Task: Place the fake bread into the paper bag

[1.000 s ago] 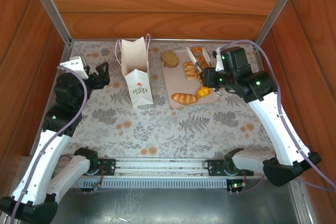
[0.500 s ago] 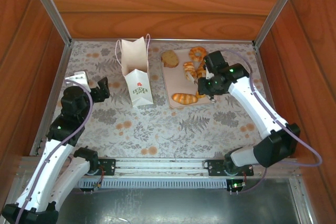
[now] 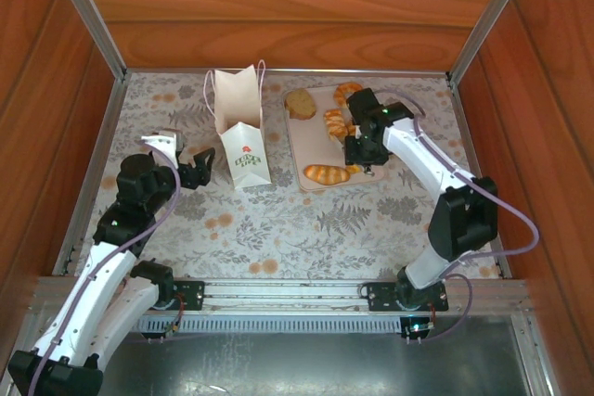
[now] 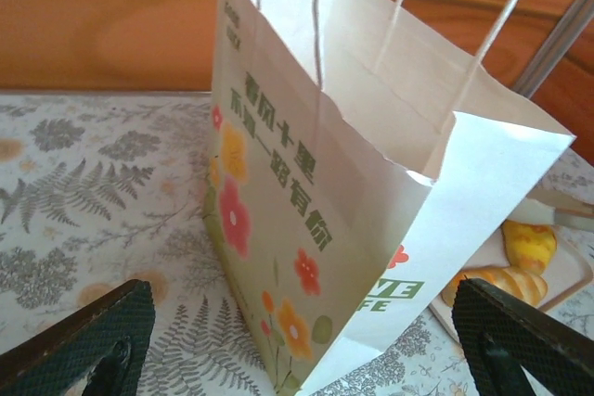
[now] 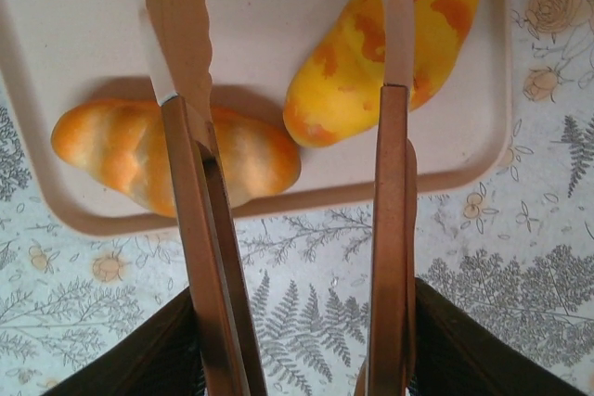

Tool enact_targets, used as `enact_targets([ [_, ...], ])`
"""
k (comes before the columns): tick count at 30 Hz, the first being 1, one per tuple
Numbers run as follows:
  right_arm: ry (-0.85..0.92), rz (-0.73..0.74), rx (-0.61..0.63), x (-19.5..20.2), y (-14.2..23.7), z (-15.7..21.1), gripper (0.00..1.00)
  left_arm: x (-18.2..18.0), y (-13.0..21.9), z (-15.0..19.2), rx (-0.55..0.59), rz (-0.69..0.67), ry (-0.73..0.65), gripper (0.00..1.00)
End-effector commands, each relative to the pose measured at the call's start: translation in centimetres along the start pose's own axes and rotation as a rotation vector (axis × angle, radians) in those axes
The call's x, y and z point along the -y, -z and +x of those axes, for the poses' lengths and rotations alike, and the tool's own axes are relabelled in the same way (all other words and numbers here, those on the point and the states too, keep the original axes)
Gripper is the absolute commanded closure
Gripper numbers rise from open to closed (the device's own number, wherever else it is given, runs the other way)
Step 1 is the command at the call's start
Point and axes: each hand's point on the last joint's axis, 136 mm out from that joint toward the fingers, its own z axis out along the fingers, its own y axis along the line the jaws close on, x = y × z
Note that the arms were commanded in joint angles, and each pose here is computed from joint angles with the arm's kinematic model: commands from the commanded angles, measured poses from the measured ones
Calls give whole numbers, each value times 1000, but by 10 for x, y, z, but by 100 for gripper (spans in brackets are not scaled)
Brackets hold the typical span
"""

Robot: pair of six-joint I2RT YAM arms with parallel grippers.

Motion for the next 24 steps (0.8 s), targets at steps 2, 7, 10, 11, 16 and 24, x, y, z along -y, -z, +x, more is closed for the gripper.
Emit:
enact_targets([
  [2, 6, 14, 18, -1, -3, -20, 46, 15, 9, -26, 59, 60, -145, 11],
  [7, 4, -5, 15, -7, -7, -25, 46, 18, 13, -24, 52, 70, -239, 11],
  [10, -1, -7, 3, -9, -13, -28, 46, 22, 8, -23, 101, 108, -229, 10],
  [11, -4, -4, 1, -10, -13, -30, 46, 25, 9, -23, 99, 134, -230, 9],
  [16, 0, 2, -5, -12, -17, -37, 46, 25, 4, -19, 72, 159, -200, 9],
  [24, -8, 18, -20, -11, -25, -39, 46, 21, 3, -21, 68, 165, -167, 9],
])
